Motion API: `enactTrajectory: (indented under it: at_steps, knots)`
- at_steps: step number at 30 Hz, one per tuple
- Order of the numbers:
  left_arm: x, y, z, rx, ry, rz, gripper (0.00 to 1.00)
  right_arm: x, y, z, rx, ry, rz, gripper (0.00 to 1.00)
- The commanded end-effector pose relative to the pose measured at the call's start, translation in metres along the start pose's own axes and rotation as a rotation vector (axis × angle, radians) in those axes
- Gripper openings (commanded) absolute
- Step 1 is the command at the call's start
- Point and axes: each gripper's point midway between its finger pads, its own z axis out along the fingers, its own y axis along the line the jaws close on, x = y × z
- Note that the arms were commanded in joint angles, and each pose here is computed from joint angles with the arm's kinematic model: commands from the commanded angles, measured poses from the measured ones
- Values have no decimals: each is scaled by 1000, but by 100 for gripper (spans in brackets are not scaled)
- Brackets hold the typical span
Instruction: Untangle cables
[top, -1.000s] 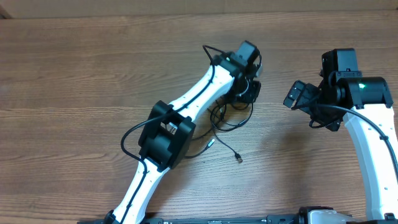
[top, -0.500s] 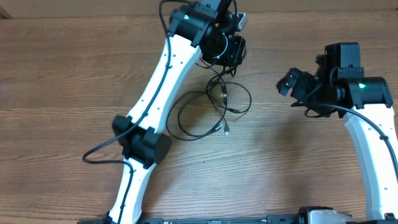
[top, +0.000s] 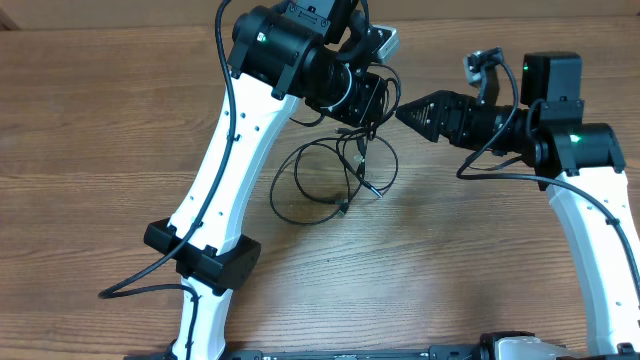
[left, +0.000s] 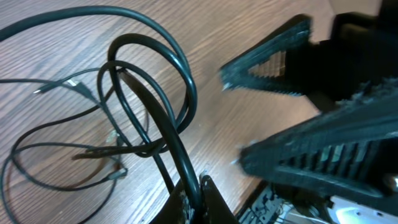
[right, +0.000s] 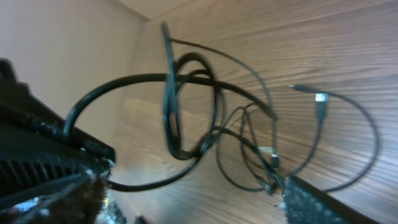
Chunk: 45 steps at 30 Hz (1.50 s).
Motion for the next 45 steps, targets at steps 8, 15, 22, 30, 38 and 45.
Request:
enactTrajectory:
  at_steps: [8, 15, 22, 30, 38, 45]
  knots:
    - [4, -36, -18, 141, -21, 58, 4, 0, 9, 1, -22, 1, -33, 73]
    - [14, -30, -26, 77, -7, 47, 4, -4, 6, 1, -6, -12, 31, 71]
    - [16, -35, -44, 35, -49, 71, 4, -4, 8, 3, -7, -14, 59, 68]
    - [26, -62, -37, 33, -28, 138, 4, 2, 10, 15, 32, -3, 87, 56]
    - [26, -53, -44, -82, -56, 143, 4, 6, -38, 6, 302, -51, 226, 22]
    - [19, -20, -75, -292, -143, 128, 4, 28, -86, -17, 596, -46, 300, 4]
